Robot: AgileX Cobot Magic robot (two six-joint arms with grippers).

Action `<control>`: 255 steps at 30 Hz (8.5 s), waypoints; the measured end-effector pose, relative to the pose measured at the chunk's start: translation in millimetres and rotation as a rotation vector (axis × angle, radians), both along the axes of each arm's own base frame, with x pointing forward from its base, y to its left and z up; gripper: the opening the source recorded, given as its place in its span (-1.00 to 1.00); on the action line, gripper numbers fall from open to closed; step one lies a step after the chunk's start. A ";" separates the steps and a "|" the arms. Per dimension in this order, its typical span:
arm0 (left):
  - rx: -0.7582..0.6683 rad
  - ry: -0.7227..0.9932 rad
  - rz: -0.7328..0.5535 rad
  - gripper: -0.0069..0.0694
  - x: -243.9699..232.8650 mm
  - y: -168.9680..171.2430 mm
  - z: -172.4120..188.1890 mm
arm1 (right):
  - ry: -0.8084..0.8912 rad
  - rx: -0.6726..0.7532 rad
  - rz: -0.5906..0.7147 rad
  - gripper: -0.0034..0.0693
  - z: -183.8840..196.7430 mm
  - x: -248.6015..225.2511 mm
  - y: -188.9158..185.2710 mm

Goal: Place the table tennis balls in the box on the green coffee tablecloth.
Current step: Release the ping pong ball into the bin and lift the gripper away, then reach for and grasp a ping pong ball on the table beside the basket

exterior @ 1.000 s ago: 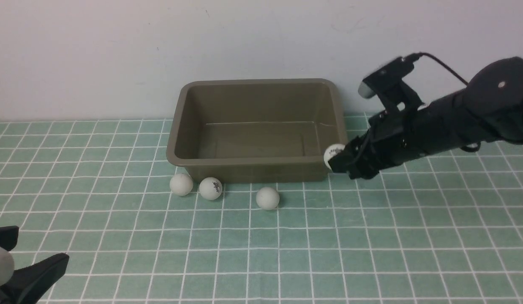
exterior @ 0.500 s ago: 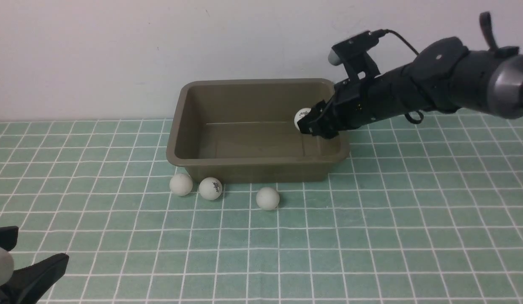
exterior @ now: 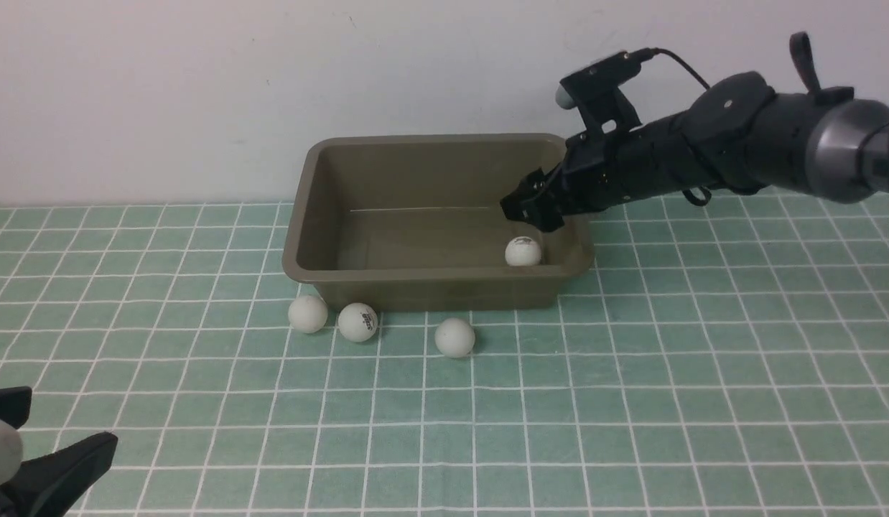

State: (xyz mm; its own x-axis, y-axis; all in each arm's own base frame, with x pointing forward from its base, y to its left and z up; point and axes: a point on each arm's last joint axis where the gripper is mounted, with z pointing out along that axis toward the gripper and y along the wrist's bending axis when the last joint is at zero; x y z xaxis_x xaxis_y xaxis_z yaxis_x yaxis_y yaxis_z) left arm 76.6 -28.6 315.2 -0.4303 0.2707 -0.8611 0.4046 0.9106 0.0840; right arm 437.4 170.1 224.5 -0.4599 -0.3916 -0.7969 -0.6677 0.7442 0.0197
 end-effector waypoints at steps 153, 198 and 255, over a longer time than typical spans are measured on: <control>0.074 0.181 0.137 0.33 35.5 11.0 26.8 | 0.052 0.033 -0.119 0.05 -16.4 -133.7 60.2; 0.071 0.174 0.138 0.33 35.9 11.0 27.3 | -0.232 0.060 0.022 0.08 -68.0 -178.5 70.0; 0.045 0.190 0.130 0.33 35.0 8.9 26.8 | -0.256 0.052 -0.015 0.38 -113.2 -129.5 81.7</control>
State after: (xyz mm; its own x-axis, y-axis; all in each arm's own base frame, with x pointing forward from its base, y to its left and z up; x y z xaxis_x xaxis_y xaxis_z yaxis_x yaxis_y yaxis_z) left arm 111.6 -19.7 342.0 -0.6172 0.2388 -0.7497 0.2967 0.9531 0.0594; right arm 307.9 251.8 111.3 -0.2460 -0.3416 -0.9071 -0.6448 0.7564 -0.1100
